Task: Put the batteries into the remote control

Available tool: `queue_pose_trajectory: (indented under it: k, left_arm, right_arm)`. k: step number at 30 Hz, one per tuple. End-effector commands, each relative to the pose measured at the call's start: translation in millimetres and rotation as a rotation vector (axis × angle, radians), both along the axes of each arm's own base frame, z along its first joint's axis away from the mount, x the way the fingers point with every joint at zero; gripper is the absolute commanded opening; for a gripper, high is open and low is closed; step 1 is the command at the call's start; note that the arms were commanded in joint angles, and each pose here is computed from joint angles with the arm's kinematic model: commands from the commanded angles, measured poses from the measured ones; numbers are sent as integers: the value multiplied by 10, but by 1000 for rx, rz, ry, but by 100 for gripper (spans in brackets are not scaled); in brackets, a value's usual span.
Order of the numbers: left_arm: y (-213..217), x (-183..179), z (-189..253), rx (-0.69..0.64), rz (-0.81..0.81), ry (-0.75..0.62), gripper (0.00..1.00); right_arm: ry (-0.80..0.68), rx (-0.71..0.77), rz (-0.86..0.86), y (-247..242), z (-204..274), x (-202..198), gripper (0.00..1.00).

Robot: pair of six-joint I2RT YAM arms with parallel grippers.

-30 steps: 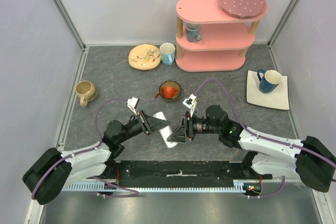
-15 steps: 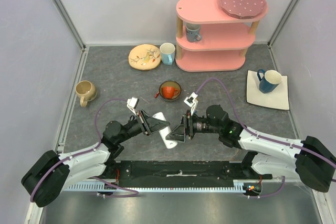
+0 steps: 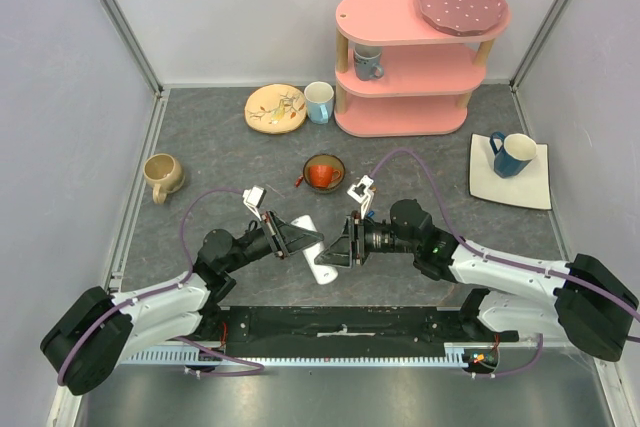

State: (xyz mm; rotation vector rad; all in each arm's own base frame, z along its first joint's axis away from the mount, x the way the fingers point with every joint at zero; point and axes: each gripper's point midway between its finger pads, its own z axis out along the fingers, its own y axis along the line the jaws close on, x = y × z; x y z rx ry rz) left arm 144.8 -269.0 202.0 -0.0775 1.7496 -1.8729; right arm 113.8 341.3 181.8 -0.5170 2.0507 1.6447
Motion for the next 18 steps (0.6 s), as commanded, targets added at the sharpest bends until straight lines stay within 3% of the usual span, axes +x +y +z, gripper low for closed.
queue_pose_trajectory:
  k: [1, 4, 12, 15, 18]
  left_arm:
    - [4, -64, 165, -38, -20, -74, 2]
    - [6, -53, 163, -37, -14, -74, 2]
    - [-10, -32, 181, -28, -12, -80, 4]
    - [-16, -28, 189, -25, -13, -83, 12]
    - [-28, -15, 163, -8, -13, -78, 30]
  right_arm:
    - [-35, 65, 0, 45, 213, 37, 58]
    - [-36, 72, 10, 36, 233, 12, 54]
    - [0, 86, 55, 47, 173, -73, 23]
    - [0, 96, 67, 58, 204, -90, 15]
    - [-12, 103, 79, 56, 257, -103, 9]
